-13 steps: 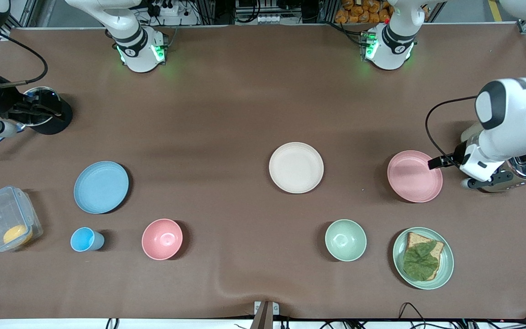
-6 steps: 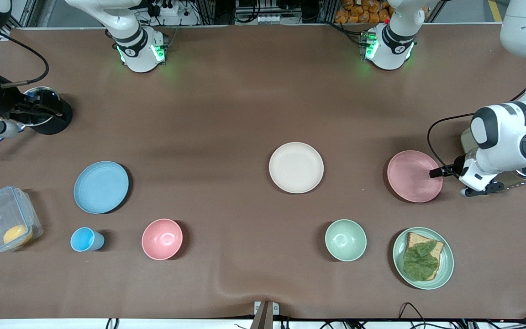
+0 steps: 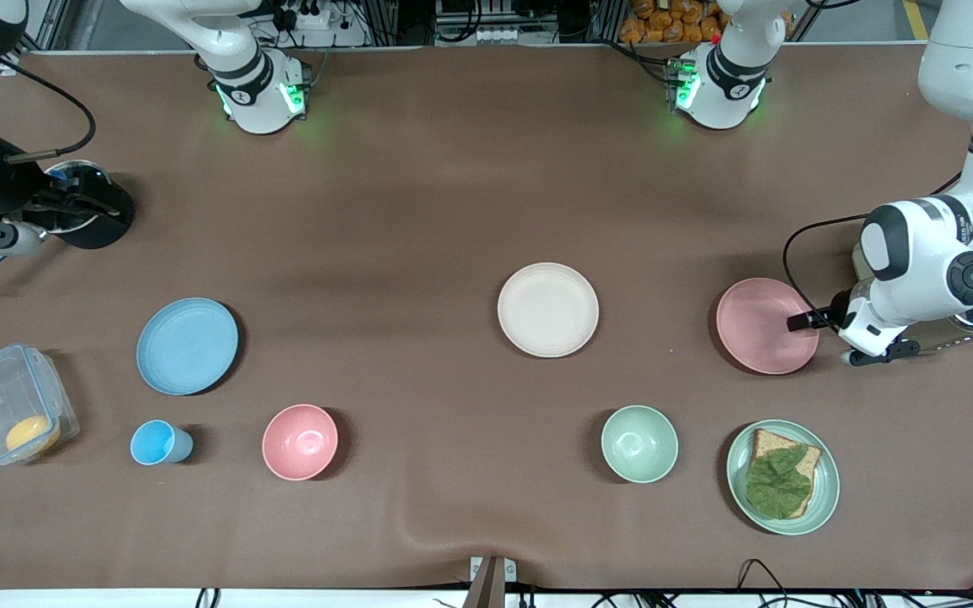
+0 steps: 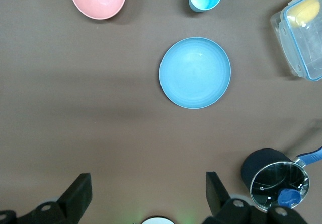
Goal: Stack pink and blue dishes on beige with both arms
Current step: 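Reach the left gripper to the pink plate while the right gripper reaches the blue plate, then grasp the pink plate rim with the left gripper and lift it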
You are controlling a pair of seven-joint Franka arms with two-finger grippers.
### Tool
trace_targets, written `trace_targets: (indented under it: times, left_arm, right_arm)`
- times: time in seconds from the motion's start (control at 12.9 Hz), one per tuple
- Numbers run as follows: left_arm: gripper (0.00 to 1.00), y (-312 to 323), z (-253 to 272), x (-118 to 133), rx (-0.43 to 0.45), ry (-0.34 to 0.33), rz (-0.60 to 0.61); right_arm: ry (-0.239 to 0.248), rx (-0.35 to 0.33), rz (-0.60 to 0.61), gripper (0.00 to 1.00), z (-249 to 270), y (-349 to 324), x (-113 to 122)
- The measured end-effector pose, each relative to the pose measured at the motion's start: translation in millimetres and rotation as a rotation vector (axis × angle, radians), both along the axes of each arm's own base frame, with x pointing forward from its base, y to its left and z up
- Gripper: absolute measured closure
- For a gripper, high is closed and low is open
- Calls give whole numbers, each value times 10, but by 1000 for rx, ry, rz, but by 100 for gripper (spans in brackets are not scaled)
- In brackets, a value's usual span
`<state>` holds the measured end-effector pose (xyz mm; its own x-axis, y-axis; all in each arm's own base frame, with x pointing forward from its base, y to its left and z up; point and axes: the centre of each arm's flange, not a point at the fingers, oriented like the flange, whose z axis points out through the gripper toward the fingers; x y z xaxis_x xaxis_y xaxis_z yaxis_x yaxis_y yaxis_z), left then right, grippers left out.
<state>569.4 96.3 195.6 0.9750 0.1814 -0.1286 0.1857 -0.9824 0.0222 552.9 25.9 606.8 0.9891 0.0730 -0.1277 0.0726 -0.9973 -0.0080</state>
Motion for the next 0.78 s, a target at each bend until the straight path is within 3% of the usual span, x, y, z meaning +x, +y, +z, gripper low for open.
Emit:
trace_targets:
  times: [0.31, 0.47, 0.78]
  left_arm:
    - [10, 29, -75, 1, 0, -5, 6]
    - [15, 41, -72, 8, 0, -8, 7]
    - [56, 38, -69, 18, 0, -10, 7]
  right_arm:
    - [-6, 1, -8, 0, -410, -24, 267]
    - [24, 0, -27, 0, -893, -126, 500]
    - [79, -3, -132, 0, -2173, -822, 861]
